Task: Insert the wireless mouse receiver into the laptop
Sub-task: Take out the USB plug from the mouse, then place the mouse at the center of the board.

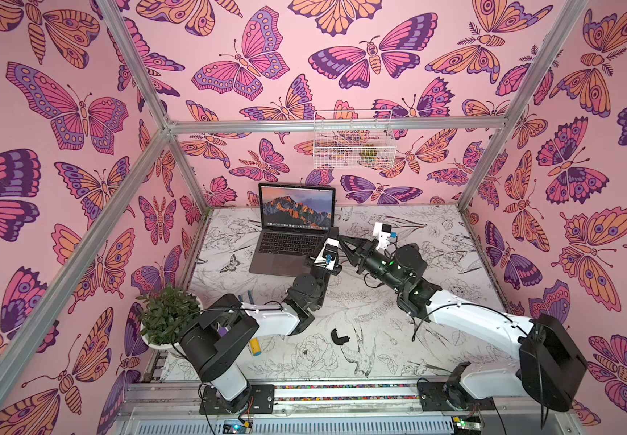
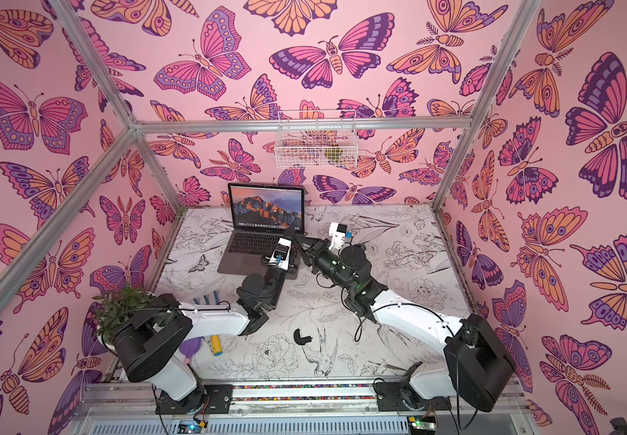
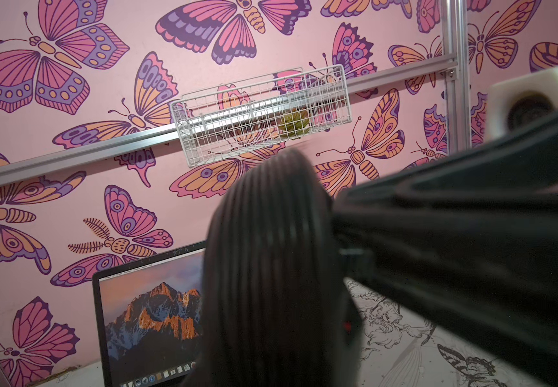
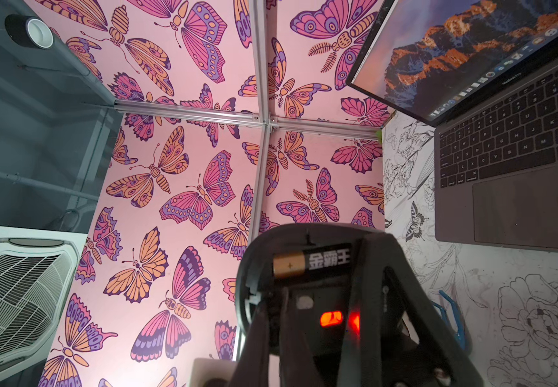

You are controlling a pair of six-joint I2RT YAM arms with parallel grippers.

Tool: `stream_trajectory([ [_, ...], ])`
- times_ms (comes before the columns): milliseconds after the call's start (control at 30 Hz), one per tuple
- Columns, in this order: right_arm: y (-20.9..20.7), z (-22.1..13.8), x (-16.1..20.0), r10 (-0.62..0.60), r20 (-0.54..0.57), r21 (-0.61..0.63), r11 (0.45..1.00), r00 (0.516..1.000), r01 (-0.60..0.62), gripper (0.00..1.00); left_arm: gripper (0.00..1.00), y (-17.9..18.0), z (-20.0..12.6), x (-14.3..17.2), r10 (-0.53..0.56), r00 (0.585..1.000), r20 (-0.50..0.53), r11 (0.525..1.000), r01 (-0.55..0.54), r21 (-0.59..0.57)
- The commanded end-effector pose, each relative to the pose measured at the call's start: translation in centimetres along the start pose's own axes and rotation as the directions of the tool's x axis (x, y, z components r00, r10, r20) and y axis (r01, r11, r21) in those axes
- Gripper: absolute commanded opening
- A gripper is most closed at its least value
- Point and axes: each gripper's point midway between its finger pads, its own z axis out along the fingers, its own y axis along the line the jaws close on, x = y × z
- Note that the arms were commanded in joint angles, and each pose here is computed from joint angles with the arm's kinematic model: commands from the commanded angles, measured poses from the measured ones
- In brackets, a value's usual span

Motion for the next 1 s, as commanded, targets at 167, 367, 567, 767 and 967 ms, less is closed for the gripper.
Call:
stream_trajectory([
  [167, 0.1, -1.4, 0.3, -0.018, 0.019, 0.007, 1.000, 1.000, 0.018, 0.00, 0.00, 2.3, 1.3, -0.2, 0.025, 0.998, -0.052, 0.985, -0.033, -0.169],
  [367, -0.1, -1.6, 0.0, -0.015, 0.031, 0.011, 1.000, 0.999, 0.015, 0.00, 0.00, 2.3, 1.4, -0.3, -0.017, 0.999, -0.046, 0.988, 0.010, -0.151],
  [567, -1.0, -3.1, -1.5, -0.049, 0.075, 0.044, 0.998, 0.996, 0.045, 0.00, 0.00, 1.8, 0.3, 2.0, -0.017, 0.995, -0.098, 0.999, 0.012, -0.045],
  [767, -2.3, -7.6, -5.8, -0.269, 0.063, 0.194, 0.948, 0.961, 0.253, 0.00, 0.00, -1.1, -4.3, 7.5, 0.261, 0.949, -0.177, 0.935, -0.203, 0.293],
  [967, -4.0, -11.5, -7.1, -0.393, -0.079, 0.273, 0.875, 0.916, 0.400, 0.00, 0.00, -3.3, -10.1, 12.3, 0.566, 0.812, -0.144, 0.733, -0.416, 0.538],
])
